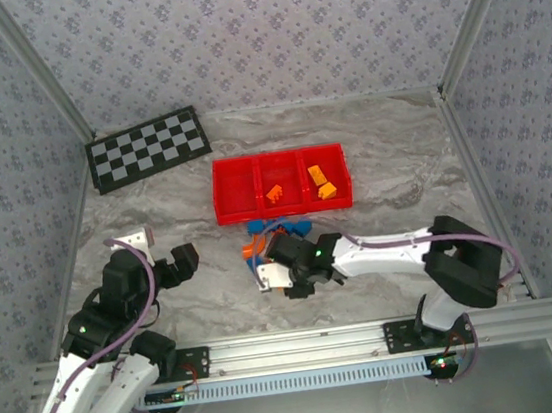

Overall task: Sort the legos into containers by color
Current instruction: Pick up the lego from the bottom-center of the table, then place the lego in the container.

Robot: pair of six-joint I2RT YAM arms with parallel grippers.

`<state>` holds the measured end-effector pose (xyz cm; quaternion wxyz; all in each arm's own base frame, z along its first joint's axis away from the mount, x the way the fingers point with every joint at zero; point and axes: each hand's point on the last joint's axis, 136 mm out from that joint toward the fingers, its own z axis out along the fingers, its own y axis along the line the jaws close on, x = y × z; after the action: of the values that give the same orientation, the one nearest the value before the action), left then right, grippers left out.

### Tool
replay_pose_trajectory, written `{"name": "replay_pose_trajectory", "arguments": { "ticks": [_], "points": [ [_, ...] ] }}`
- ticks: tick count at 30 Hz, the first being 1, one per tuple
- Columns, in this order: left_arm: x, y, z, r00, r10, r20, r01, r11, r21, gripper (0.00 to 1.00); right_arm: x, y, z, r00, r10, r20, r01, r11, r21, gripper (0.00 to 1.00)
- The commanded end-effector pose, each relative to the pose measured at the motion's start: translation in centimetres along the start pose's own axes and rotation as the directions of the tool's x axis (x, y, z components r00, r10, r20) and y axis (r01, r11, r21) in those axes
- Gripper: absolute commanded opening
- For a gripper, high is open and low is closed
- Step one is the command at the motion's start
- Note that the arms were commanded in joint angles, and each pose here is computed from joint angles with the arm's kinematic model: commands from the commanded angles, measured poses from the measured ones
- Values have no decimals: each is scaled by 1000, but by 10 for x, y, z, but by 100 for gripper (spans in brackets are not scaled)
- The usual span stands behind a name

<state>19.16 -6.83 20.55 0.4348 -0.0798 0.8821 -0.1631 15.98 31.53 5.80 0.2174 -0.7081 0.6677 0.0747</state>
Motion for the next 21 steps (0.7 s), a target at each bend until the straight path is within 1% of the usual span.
{"name": "replay_pose_trajectory", "arguments": {
  "ticks": [1, 3, 5, 7, 10, 12, 16, 20, 21],
  "points": [
    [0, 1, -1, 1000, 4, 7, -4, 1000, -1, 100, -15, -20, -37, 988, 87, 130, -92, 995, 34, 14],
    [0, 0, -1, 1000, 3, 9, -3, 1000, 0, 100, -19, -42, -61, 963, 155, 219, -176, 981, 77, 14],
    [0, 1, -1, 1000, 4, 8, -4, 1000, -2, 100, -18, -70, -87, 918, 252, 305, -296, 949, 108, 15],
    [0, 0, -1, 1000, 5, 10, -5, 1000, -1, 100, -10, -102, -114, 849, 358, 389, -435, 891, 129, 15],
    [0, 0, -1, 1000, 6, 9, -6, 1000, -1, 100, 8, -141, -139, 764, 461, 451, -575, 804, 153, 13],
    [0, 1, 0, 1000, 5, 10, -5, 1000, -4, 100, 21, -163, -145, 721, 517, 462, -643, 747, 168, 12],
    [0, 1, 0, 1000, 6, 8, -6, 1000, -5, 100, 57, -211, -142, 601, 660, 450, -788, 584, 196, 9],
    [0, 1, -1, 1000, 4, 8, -4, 1000, -3, 100, 84, -255, -136, 480, 763, 434, -877, 426, 221, 9],
    [0, 1, -1, 1000, 4, 9, -4, 1000, -3, 100, 86, -263, -135, 459, 781, 424, -888, 403, 221, 9]
  ]
}}
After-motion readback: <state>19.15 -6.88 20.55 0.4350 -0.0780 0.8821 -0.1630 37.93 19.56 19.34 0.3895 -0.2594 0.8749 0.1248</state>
